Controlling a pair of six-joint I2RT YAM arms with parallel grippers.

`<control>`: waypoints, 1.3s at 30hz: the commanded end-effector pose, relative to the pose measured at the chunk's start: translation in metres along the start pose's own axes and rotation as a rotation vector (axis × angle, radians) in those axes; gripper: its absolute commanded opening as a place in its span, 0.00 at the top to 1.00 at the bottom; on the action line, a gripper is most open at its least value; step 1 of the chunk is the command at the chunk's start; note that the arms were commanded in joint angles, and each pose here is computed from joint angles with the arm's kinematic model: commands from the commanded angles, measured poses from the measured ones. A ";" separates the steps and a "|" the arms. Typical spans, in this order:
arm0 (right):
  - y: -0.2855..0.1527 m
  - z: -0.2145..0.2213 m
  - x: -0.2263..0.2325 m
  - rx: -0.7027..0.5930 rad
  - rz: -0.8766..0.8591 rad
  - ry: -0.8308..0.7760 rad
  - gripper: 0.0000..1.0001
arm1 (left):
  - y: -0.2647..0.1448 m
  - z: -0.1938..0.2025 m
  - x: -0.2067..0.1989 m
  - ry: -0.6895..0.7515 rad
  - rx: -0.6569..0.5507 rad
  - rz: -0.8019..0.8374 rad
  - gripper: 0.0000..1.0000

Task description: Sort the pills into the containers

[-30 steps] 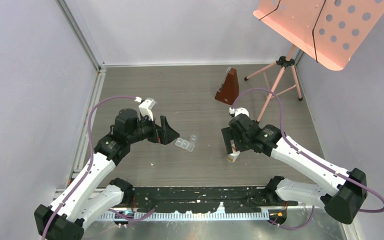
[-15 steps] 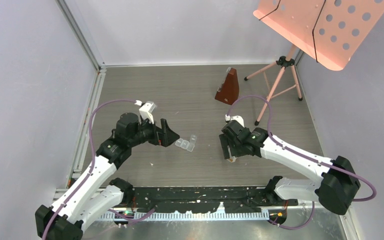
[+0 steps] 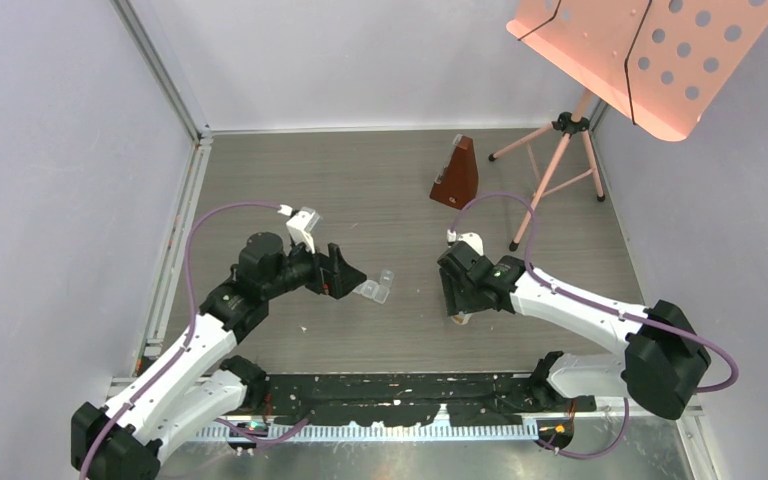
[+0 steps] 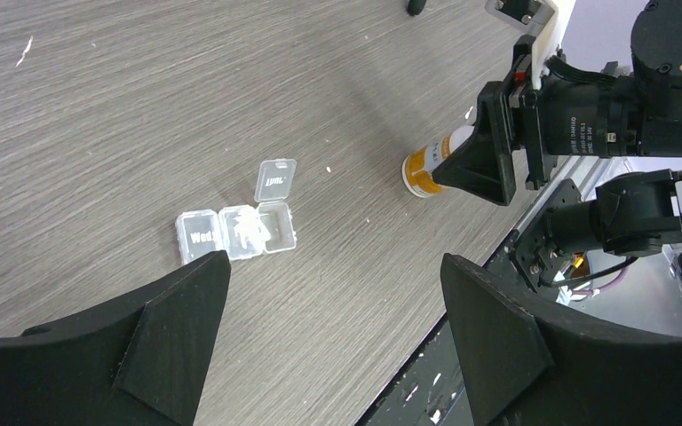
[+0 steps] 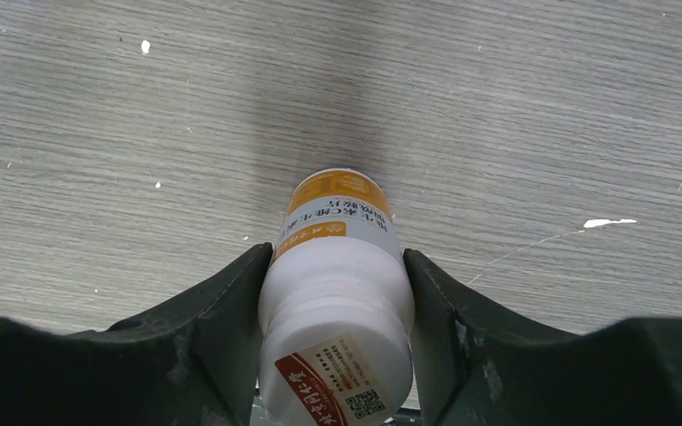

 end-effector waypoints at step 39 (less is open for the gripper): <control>-0.148 -0.078 0.089 -0.232 -0.753 0.085 0.45 | 0.067 0.007 -0.097 0.697 -0.184 0.594 0.10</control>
Point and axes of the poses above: each gripper's point midway between its finger pads, its own y axis out along the fingers, its own x axis along the line the jaws close on, z = x × y, the point moved 4 cm from there along -y, back along the fingers, and after that the axes turned 2 degrees about y, right-handed, at the moved point
